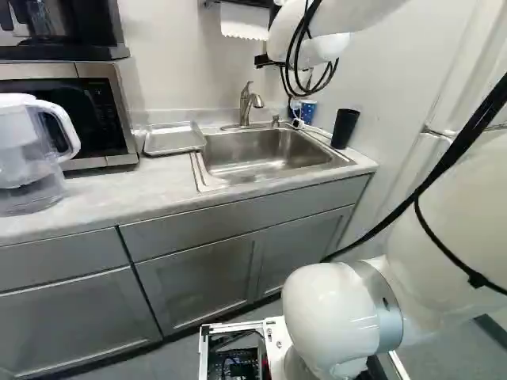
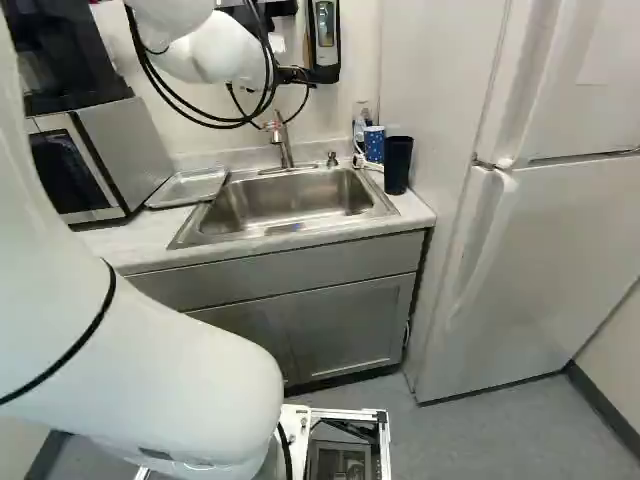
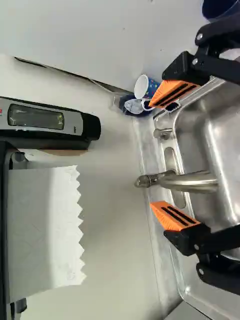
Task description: Rinse the cup and place it in the tray
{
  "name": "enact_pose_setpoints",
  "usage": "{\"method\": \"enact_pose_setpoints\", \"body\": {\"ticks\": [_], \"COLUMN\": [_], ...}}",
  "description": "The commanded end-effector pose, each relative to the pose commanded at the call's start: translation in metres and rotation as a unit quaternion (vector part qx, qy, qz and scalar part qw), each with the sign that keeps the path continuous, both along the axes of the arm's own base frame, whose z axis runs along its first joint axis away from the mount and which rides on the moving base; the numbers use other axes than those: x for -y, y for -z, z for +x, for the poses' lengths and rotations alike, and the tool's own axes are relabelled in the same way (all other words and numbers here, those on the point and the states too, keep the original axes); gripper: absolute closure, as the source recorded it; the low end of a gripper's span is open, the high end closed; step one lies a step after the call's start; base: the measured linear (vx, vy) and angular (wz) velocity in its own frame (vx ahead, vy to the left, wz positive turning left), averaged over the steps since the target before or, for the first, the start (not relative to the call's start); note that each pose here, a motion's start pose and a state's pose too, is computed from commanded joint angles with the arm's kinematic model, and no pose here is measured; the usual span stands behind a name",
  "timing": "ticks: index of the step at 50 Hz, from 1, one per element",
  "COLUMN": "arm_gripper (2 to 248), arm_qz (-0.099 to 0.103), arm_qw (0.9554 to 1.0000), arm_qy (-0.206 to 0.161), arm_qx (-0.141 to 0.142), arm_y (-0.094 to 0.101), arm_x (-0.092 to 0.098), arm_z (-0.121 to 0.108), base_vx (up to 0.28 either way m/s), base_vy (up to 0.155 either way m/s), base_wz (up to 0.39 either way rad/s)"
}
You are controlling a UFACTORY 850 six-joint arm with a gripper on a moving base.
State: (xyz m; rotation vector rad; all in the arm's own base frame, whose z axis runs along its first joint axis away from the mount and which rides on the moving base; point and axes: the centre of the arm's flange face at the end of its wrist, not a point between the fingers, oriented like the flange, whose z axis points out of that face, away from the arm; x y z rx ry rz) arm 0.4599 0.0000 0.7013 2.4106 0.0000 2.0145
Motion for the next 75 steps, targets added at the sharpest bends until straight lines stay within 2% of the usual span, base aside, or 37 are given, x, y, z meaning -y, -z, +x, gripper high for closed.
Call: {"method": "enact_pose_setpoints", "body": {"ticks": [36,55,75], "arm_gripper": [3,3,3], "arm_qz": [0.000,0.000,0.000], "arm_qw": [1.0000,1.0000,0.9997], "arm_qy": [0.000,0.000,-0.002], "arm_qx": [0.000,-0.003,-0.024], "arm_y": [0.000,-0.001,0.002], "arm_x": [0.000,0.000,-0.002], "arm_z": [0.001,0.016,0.031], "base_vx": [0.008,0.000,0.000], "base_vy": [0.003,0.000,0.000], "base_wz": [-0.001,0.000,0.000]}}
